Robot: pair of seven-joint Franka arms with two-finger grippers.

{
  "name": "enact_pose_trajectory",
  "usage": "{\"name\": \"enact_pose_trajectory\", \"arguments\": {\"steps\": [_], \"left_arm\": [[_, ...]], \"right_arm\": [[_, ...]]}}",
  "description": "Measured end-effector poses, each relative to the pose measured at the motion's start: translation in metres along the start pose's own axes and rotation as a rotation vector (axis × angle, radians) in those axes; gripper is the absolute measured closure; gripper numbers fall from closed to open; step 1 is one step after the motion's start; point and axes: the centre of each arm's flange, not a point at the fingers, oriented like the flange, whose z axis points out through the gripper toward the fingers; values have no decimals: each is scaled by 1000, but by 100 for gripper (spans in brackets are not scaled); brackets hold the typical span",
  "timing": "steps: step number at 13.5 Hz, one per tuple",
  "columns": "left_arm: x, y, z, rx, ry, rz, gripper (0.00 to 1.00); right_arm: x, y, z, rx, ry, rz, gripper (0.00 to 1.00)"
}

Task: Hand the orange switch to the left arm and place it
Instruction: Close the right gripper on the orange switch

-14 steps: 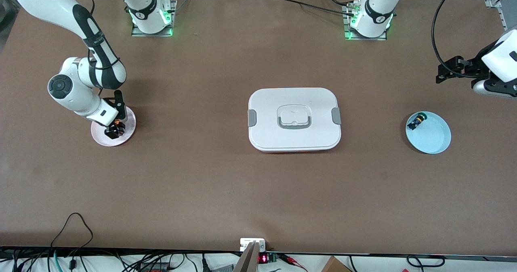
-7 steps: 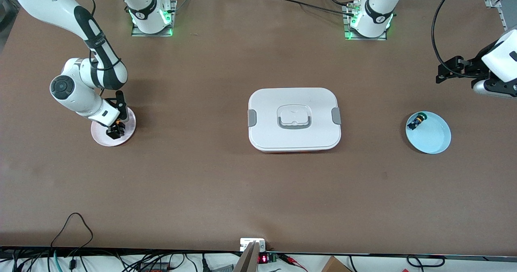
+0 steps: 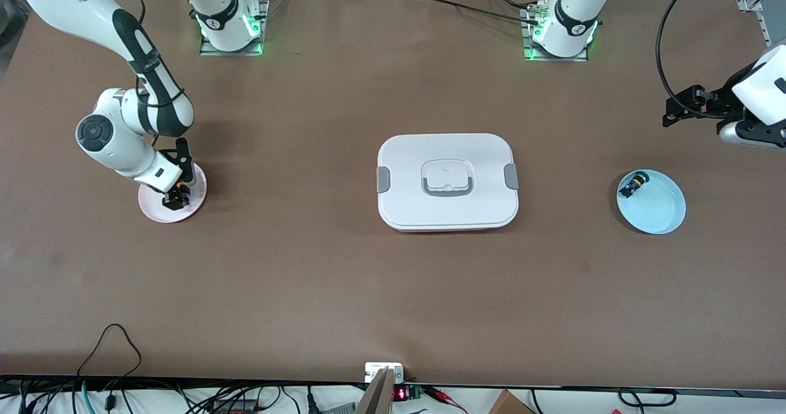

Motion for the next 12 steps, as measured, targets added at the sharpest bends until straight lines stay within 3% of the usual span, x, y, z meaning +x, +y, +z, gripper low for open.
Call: {"name": "enact_pose_trajectory", "arguments": {"steps": [1,9,12], "left_arm": [[0,0,0,0,0,0,0],[0,0,0,0,0,0,0],[0,0,0,0,0,0,0]], "right_arm": [[0,0,0,0,0,0,26],[0,1,-1,-5,-1,0,26],[3,5,-4,0,25,33,26]]}}
